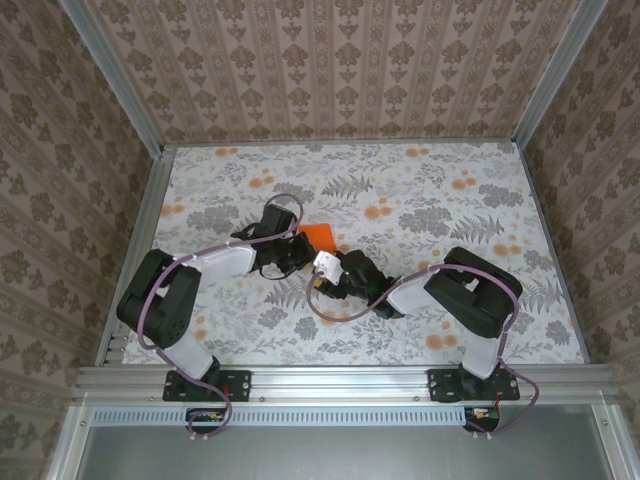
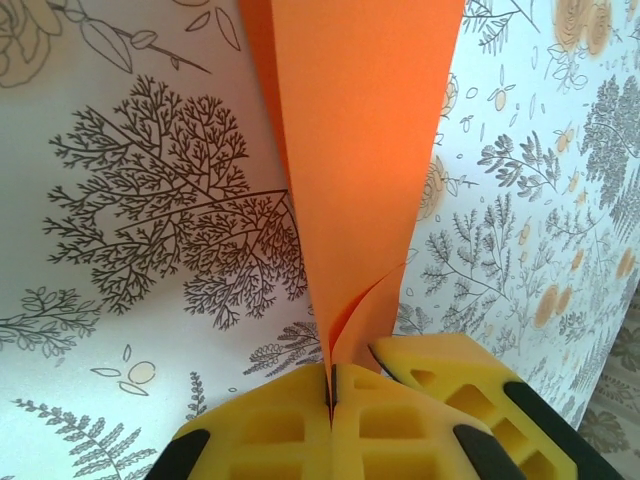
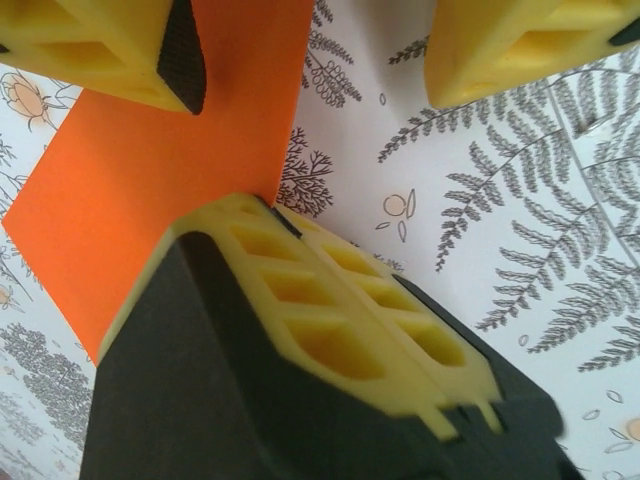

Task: Fold a paper plane with a square sheet of paper (pick it up from the middle)
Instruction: Fold the wing for the fifth time at the center of the table.

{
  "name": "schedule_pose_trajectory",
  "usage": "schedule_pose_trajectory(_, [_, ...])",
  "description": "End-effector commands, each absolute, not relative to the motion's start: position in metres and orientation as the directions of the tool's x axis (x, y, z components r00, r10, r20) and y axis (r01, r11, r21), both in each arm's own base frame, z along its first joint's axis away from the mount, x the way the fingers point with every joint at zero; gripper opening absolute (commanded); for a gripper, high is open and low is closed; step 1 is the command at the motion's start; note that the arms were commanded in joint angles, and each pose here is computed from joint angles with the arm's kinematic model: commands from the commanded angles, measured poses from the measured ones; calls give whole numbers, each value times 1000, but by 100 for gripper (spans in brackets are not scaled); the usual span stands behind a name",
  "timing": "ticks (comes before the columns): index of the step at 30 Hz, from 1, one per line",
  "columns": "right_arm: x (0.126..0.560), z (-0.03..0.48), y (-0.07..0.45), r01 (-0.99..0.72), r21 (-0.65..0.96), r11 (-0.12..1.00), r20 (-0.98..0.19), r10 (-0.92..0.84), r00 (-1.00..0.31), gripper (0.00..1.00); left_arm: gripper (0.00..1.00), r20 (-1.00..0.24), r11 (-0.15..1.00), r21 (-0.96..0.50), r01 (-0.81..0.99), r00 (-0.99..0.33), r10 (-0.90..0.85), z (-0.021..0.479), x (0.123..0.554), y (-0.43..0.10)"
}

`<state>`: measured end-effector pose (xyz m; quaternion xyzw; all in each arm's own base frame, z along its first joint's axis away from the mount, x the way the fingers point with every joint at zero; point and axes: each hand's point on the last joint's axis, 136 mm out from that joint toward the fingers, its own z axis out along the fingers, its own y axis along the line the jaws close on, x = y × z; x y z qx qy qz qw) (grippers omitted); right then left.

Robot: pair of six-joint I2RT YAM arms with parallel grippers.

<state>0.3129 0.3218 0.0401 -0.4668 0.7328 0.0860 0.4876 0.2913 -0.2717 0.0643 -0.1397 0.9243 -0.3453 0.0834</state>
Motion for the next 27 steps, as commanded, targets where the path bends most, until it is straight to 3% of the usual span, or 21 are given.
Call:
schedule_pose_trajectory(1, [326,51,329,-733,-377,566,-807,-589,-41,57,2,-37,707,-676,-208,-948,-315,77,288,-277])
schedule_pose_trajectory(17, [333,51,336,-724,-334,603,-840,-539,-61,30,1,-26,705,-674,-222,-946,-323,75,287,-276])
schedule_pose_trajectory(22, [335,48,334,-727,-294,620,-847,-521,-101,17,2,-30,693,-686,-223,-942,-333,81,289,-274])
schedule_pose_trajectory(27, [332,47,332,-747,-232,623,-857,-494,-146,7,18,-49,678,-698,-231,-929,-368,92,298,-261])
